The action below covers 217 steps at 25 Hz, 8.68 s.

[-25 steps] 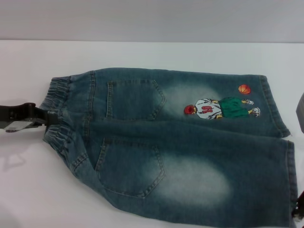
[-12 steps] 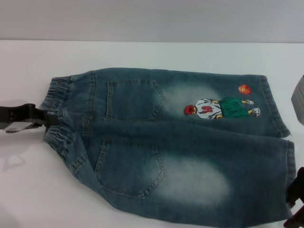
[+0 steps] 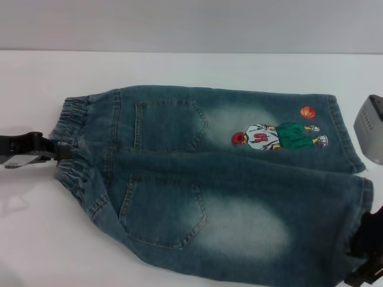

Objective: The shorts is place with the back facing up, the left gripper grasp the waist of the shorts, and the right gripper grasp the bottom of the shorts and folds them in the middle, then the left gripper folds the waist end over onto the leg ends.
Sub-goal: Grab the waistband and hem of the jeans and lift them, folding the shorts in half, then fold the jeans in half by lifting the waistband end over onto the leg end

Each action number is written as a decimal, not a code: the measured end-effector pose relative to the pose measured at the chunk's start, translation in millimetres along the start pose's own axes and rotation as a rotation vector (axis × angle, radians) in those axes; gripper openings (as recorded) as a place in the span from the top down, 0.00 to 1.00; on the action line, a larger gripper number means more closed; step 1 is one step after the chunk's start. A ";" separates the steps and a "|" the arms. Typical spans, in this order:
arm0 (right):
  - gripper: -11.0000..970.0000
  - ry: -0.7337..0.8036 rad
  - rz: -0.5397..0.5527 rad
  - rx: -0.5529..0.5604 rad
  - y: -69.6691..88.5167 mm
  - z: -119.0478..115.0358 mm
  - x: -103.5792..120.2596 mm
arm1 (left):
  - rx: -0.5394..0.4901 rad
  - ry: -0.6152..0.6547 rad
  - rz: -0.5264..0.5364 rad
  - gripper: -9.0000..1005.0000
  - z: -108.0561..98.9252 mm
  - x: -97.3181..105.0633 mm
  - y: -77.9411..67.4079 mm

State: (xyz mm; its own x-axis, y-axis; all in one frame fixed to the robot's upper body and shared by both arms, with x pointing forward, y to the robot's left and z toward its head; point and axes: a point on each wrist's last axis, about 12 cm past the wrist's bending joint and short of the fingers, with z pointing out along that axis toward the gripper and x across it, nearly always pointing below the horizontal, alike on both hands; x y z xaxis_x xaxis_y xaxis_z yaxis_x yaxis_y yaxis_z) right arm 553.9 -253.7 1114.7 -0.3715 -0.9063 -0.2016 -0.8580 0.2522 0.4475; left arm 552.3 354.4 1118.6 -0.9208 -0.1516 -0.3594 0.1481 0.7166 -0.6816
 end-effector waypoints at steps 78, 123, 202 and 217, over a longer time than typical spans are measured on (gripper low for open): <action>0.99 -1.130 0.454 0.698 -74.8 4.5 59.1 | -0.041 -0.534 0.022 0.84 63.0 -56.9 -11.0; 0.54 -1.228 0.586 0.890 -86.7 6.3 65.7 | -0.062 -0.657 0.260 0.20 62.8 -25.5 9.3; 0.54 -1.396 0.370 0.833 -50.5 21.8 81.7 | -0.072 -0.517 0.342 0.96 103.5 17.6 16.1; 0.54 -1.318 0.396 0.877 -71.5 28.0 45.9 | 0.208 -0.588 0.488 0.96 95.7 -15.4 -36.3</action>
State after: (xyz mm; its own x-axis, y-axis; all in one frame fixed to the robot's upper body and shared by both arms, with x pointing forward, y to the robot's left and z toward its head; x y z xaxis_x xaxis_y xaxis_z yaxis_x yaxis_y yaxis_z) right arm 588.3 -303.9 1049.0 -0.2390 0.0436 -0.9700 -0.3967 0.9075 0.1385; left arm 595.7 265.5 1087.9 -0.4015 -0.2296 -0.8866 0.6035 0.6618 -0.4447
